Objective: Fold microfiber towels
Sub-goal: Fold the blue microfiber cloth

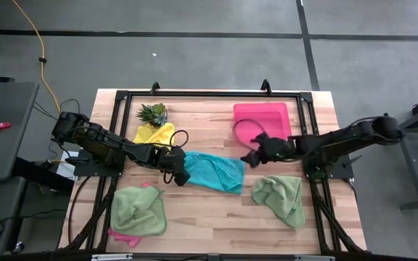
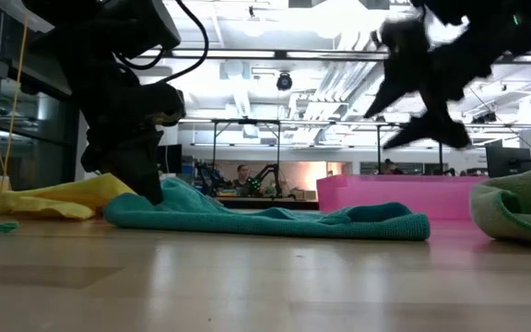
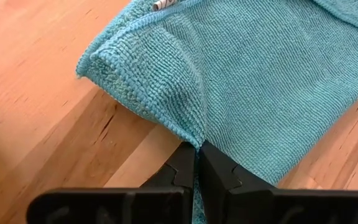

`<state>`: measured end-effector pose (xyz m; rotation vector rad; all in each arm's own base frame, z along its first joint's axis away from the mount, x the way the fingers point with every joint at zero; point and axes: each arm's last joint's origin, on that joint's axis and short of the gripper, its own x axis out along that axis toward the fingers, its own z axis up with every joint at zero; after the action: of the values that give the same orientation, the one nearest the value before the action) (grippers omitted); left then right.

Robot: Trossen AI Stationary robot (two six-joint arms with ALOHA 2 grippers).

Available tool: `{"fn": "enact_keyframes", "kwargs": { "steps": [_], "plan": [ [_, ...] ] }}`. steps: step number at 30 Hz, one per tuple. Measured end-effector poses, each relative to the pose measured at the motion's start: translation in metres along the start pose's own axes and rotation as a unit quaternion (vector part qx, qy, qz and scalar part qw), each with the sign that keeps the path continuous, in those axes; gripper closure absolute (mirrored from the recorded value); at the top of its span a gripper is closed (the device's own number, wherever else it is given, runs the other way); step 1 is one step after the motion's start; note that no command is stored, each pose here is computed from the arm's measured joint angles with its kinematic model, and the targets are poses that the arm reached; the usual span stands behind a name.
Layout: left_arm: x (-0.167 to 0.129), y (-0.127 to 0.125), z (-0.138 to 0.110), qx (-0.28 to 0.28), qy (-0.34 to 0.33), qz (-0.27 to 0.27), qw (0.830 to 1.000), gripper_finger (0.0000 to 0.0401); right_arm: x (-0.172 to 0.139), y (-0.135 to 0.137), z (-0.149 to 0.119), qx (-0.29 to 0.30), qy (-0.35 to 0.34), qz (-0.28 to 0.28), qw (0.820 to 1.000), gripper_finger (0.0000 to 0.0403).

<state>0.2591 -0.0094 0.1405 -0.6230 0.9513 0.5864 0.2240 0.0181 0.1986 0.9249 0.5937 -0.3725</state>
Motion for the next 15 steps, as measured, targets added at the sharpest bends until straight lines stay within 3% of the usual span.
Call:
{"fn": "enact_keyframes", "kwargs": {
  "steps": [2,5,9,15],
  "plan": [
    [0.0,0.0,0.0,0.0,0.0,0.0,1.0,0.04,-0.001,0.018,0.003,-0.094,0.024,-0.007,0.995,0.0165],
    [0.0,0.0,0.0,0.0,0.004,-0.004,1.0,0.04,0.003,0.04,0.001,-0.245,0.057,-0.013,0.968,0.0165],
    [0.0,-0.001,-0.001,0.0,0.012,-0.011,1.0,0.04,0.022,0.057,-0.011,-0.399,0.102,-0.005,0.911,0.0165],
    [0.0,-0.001,-0.001,0.0,0.018,-0.015,1.0,0.04,0.056,0.076,-0.031,-0.549,0.146,0.013,0.823,0.0165]
  ]
}}
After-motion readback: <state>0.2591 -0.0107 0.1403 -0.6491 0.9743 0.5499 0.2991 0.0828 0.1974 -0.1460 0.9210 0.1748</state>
